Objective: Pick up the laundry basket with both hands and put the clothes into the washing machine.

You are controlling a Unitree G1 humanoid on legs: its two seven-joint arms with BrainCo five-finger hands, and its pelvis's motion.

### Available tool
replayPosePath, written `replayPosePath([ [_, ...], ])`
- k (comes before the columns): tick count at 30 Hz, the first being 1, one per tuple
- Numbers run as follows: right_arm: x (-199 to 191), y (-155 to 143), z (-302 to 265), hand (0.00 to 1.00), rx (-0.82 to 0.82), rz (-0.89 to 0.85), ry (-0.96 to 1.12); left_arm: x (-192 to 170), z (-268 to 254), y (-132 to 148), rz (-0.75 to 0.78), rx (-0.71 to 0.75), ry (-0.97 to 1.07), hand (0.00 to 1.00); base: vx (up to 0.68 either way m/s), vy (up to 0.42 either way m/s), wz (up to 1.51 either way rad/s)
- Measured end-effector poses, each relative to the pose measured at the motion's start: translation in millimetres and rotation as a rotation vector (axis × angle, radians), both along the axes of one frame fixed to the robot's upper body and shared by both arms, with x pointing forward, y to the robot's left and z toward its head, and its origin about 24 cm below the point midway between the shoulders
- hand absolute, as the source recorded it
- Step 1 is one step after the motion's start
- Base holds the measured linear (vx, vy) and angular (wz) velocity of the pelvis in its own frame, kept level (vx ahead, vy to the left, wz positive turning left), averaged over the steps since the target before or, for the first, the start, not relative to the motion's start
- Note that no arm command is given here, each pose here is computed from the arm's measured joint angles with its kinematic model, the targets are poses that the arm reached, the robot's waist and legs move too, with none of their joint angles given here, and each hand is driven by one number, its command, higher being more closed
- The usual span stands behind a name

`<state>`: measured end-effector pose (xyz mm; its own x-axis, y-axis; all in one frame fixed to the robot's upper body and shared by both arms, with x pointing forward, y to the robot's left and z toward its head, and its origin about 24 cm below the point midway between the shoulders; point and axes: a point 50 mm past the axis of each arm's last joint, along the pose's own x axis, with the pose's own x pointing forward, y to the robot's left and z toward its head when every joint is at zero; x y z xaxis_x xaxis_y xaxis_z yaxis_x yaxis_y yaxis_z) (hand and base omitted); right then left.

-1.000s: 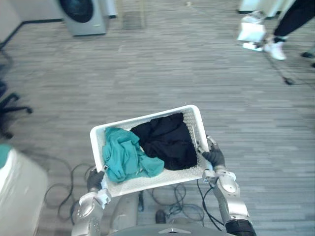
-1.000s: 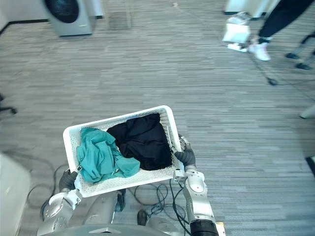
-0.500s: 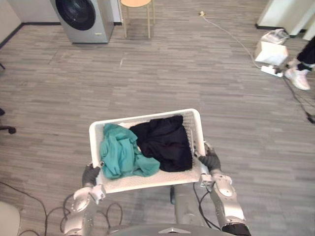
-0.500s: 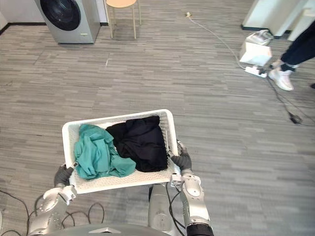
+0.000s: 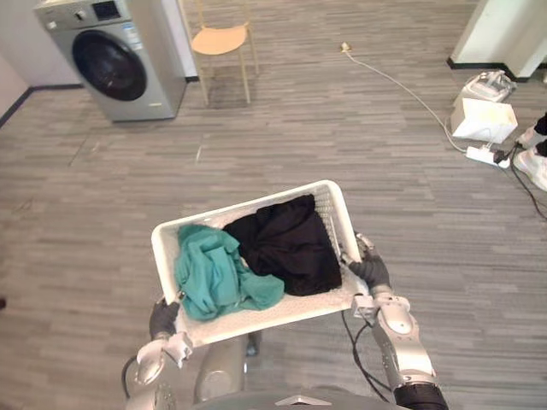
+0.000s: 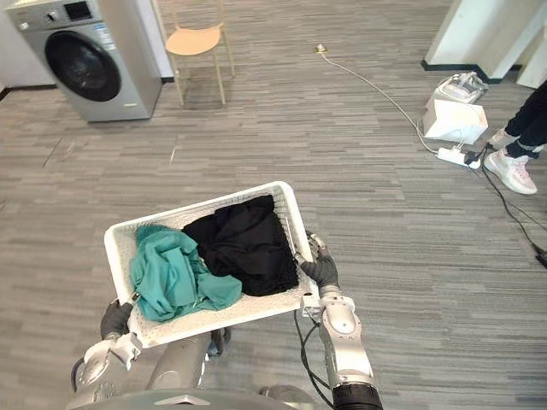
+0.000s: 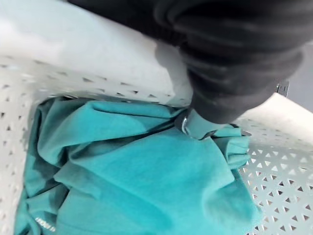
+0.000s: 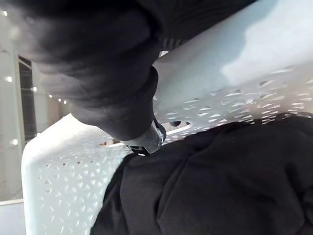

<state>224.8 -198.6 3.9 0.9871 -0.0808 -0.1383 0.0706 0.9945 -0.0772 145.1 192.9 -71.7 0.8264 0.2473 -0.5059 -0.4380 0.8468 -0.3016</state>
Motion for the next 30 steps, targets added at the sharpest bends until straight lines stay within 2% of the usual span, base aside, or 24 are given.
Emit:
replayPosePath([
  [4,-1.3,11.0,-11.0,1.00,0.036,0.009,0.040,4.3,4.0,14.5,-0.006,0.049,-0.003,1.00,0.87,0.139,-0.04],
  [8,-4.0,9.2,-11.1,1.00,0.045,-0.007,0.036,13.6,7.3,12.0,-0.027,0.060,-0.010,1.00,0.66,0.002,0.55],
  [11,-10.1,6.4,-2.8,1.00,0.041,-0.021,0.001,25.9,14.0,11.2,-0.057,0.075,-0.046,1.00,0.67,-0.147,0.92],
  [14,-14.5,7.2,-3.7,1.00,0.043,-0.024,0.005,20.5,12.0,13.0,-0.059,0.083,-0.032,1.00,0.69,-0.310,0.80],
  [18,-26.9,-6.6,-6.3,1.00,-0.010,-0.034,0.042,-6.0,-4.4,-8.6,-0.028,0.003,0.051,1.00,0.71,-0.304,0.45],
  [26,-26.9,-12.1,-0.9,1.00,0.011,-0.093,0.012,12.9,5.3,-10.0,-0.072,0.021,-0.012,1.00,0.63,-0.130,0.10],
  [30,-27.5,-16.3,0.6,1.00,-0.006,-0.098,0.013,16.1,7.2,-12.0,-0.079,0.013,-0.028,1.00,0.65,0.118,-0.17],
])
